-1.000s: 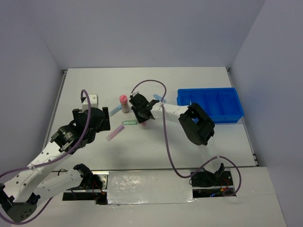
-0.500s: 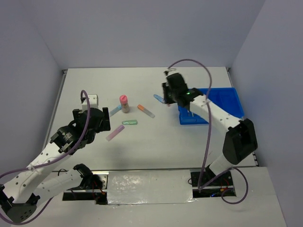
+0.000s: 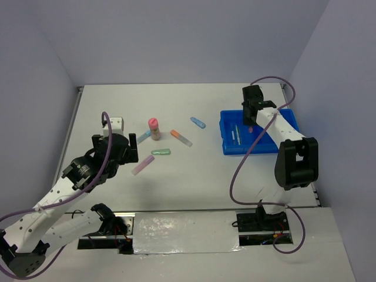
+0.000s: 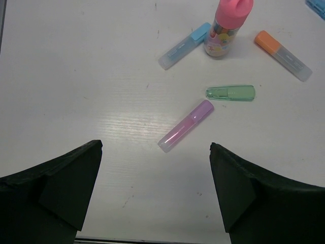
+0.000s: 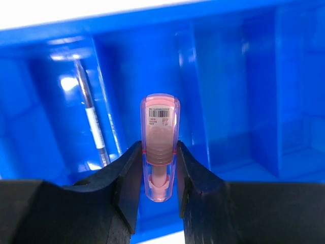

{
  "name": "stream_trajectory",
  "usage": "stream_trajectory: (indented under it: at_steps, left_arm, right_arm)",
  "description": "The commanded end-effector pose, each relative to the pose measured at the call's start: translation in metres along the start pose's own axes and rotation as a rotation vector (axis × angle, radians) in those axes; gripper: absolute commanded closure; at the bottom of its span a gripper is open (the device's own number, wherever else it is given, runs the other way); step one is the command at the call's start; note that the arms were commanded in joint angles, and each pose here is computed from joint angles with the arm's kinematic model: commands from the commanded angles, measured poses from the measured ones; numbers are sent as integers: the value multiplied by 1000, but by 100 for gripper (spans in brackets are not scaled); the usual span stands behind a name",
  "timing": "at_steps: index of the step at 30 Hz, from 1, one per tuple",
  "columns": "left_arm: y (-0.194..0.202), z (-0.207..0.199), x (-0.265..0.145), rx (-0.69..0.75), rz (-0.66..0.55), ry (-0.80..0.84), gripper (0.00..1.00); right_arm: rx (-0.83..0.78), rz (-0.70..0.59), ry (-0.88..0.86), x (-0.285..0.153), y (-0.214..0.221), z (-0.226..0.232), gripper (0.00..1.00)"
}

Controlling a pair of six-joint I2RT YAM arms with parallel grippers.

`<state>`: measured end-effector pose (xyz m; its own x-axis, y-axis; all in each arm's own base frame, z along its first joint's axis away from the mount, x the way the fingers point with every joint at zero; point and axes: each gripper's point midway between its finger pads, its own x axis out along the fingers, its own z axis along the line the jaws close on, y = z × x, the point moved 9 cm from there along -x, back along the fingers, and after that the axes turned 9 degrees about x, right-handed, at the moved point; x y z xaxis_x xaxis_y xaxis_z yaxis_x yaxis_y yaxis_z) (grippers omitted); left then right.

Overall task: Sort the stationery into containers
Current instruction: Place the stationery in the storage box, then pick up the stationery from the center of the board.

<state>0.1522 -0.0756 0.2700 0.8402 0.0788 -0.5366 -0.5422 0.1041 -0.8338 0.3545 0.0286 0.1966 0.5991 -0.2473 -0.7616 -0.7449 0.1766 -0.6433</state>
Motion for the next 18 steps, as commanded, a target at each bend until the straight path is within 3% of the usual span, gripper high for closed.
stream_trajectory:
  at_steps: [1,2,5,9,10,13,16,18]
  left_arm:
    - [-2,-3,3,16,-15,25,1]
    - [-2,-3,3,15,-15,28,1]
    - [-2,-4,3,18,-12,32,1]
    - [-2,-4,4,21,-10,33,1]
    - [-2,-5,4,21,-10,33,1]
    - [-2,-4,4,21,-8,28,1]
    - [-2,-4,5,19,-6,16,1]
    - [-2,-3,5,16,-7,13,1]
  right_arm:
    - [-16,30,8,6,4,2,71]
    - [-15,37,-3,8,7,4,60]
    - [-5,35,-11,9,7,6,40]
    - [22,3,-42,-6,-1,7,32]
    - [29,-21,-63,-12,-4,10,24]
    - [0,-105,-209,-41,-12,40,23]
    - [-144,-187,-406,-64,-18,87,23]
    - [-232,-141,-532,-59,-13,117,24]
